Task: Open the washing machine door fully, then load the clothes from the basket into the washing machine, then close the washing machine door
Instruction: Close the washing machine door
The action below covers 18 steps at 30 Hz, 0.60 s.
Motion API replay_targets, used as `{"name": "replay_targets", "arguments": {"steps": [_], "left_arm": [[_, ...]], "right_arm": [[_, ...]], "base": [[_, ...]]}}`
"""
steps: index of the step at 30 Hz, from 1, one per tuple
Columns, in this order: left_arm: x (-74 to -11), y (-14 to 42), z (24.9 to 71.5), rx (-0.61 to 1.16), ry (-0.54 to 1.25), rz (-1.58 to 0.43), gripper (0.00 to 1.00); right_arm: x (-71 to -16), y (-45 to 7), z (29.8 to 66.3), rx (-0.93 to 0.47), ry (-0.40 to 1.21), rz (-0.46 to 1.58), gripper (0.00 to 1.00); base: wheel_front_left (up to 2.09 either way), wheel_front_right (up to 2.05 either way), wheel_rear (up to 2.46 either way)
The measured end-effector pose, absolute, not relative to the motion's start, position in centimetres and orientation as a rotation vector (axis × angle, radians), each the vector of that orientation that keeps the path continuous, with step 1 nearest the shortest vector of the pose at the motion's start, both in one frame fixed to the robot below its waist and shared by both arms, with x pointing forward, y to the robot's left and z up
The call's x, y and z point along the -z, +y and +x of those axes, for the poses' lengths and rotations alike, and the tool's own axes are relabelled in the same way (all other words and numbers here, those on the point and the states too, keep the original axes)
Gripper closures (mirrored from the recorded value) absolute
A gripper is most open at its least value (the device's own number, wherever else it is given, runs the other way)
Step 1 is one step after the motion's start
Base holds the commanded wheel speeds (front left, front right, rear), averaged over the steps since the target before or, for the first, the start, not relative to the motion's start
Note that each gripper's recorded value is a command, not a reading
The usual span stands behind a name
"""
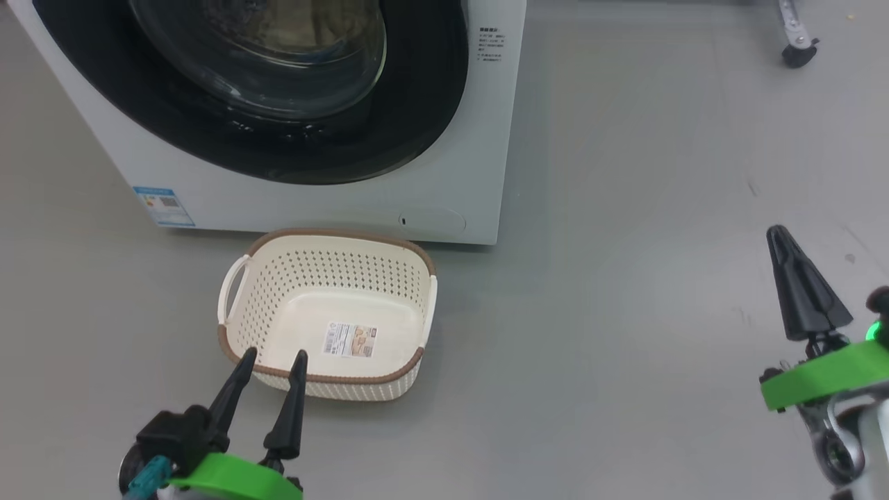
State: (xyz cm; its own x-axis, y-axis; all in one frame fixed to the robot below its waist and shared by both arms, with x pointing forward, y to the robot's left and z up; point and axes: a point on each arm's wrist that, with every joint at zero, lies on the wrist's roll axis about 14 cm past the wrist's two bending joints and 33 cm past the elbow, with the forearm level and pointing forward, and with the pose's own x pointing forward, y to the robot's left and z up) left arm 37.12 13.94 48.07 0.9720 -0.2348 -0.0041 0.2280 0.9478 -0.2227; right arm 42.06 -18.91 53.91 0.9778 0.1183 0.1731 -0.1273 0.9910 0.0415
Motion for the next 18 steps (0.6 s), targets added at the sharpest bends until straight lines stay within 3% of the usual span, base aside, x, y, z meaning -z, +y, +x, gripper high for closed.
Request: {"name": "replay_targets", "arguments": {"steps": [9,10,11,12,13,18], "left_arm": [[-48.4,14.7,36.1,0.206,0.017,-0.260,0.00],[-48.4,14.7,36.1,0.206,0.017,-0.260,0.00],[-48.4,14.6,36.0,0.207,0.017,-0.260,0.00],[-48.3,14.6,36.0,0.208,0.018,-0.261,0.00],[-48.3,14.6,35.9,0.208,0.019,-0.261,0.00],[-48.4,14.6,35.9,0.210,0.017,-0.261,0.00]], "right_arm": [[-52.3,-22.5,38.3,0.030,-0.138,0.107,1.00],[-52.1,-22.8,38.1,0.042,-0.132,0.104,0.88],[-51.9,-23.0,37.9,0.052,-0.128,0.106,0.60],[-51.7,-23.2,37.7,0.062,-0.124,0.109,0.14],[-51.6,-23.3,37.6,0.073,-0.124,0.117,0.00],[-51.3,-23.7,37.4,0.106,-0.121,0.153,0.00]], "base": [[0.00,0.00,0.00],[0.00,0.00,0.00],[0.00,0.00,0.00],[0.00,0.00,0.00],[0.00,0.00,0.00],[0.00,0.00,0.00]]}}
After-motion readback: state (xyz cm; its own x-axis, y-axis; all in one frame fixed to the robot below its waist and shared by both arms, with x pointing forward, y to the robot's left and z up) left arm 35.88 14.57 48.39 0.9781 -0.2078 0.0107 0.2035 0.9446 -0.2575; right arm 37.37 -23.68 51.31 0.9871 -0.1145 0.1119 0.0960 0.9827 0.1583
